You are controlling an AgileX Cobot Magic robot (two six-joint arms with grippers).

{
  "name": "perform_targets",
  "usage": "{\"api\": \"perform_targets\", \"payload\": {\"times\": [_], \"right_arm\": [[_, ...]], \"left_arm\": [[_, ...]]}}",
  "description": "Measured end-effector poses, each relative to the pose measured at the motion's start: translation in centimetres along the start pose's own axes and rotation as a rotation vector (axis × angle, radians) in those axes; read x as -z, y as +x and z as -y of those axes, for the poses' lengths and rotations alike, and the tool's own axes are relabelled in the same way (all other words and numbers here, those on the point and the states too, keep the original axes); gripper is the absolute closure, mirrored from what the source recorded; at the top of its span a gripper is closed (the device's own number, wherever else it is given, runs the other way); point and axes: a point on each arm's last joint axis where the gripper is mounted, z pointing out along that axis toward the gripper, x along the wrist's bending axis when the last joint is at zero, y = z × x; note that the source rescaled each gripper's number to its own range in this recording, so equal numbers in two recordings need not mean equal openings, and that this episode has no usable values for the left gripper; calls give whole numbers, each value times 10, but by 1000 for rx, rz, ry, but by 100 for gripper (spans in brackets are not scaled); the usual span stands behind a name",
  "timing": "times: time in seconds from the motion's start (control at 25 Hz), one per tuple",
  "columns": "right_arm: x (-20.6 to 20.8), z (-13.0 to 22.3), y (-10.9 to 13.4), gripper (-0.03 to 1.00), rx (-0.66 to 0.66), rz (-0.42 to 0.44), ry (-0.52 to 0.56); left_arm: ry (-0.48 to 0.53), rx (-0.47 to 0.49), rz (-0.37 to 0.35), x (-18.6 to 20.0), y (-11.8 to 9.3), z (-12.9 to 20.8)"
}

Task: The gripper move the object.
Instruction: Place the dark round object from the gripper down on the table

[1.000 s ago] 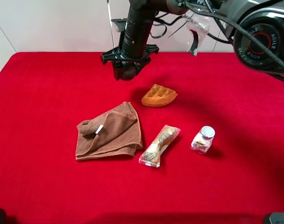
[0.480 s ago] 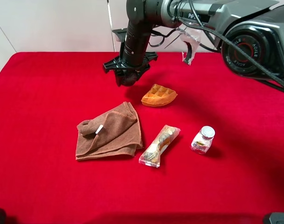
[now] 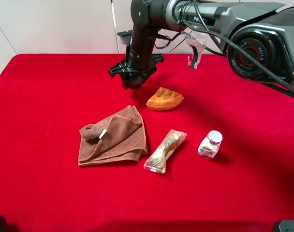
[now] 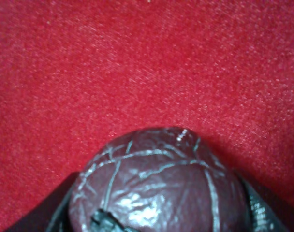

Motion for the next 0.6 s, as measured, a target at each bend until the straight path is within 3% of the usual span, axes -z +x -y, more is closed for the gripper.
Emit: {"api": "perform_targets", "payload": {"times": [0.6], "right_arm": [[0, 0, -1, 97, 5, 8, -4]], "left_arm": [[0, 0, 0, 0, 0, 0]]}}
